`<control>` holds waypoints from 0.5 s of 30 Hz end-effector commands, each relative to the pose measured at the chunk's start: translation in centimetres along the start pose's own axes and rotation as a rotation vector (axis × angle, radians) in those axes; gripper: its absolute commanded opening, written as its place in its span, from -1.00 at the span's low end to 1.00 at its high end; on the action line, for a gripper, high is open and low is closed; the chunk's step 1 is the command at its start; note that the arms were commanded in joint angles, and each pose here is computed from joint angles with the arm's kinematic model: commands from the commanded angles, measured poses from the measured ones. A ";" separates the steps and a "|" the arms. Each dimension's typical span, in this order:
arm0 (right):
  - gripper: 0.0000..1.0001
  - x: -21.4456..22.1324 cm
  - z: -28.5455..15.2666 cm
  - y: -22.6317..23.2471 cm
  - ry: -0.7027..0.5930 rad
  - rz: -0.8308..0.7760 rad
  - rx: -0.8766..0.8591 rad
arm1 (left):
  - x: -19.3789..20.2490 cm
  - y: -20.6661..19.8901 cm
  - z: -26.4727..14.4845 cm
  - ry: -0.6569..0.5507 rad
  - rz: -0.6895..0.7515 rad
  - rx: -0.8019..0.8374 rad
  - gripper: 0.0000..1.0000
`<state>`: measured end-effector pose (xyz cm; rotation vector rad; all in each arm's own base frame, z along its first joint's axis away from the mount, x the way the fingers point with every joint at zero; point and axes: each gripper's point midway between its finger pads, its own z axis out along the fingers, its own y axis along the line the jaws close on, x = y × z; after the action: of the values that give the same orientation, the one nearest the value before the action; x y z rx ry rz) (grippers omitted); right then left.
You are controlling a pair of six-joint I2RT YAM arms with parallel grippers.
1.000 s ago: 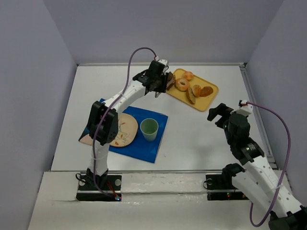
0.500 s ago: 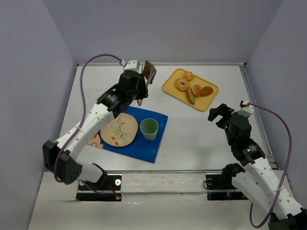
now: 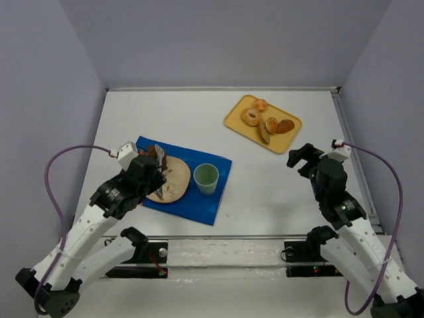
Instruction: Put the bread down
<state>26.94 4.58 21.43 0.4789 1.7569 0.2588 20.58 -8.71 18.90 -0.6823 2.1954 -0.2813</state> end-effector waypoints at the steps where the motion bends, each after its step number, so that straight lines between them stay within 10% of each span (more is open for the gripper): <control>1: 0.97 -0.6 -0.2 0.0 -0.026 0.017 -0.001 | 3.3 1.7 0.3 0.117 -0.065 -0.047 -0.43; 15: 0.97 -1.0 -0.5 -0.2 -0.044 0.035 0.007 | 6.1 3.7 -0.2 0.223 -0.027 -0.077 -0.02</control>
<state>26.63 4.42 21.95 0.4920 1.7353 0.2722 16.38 -8.89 13.85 -0.7674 2.3880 -0.2972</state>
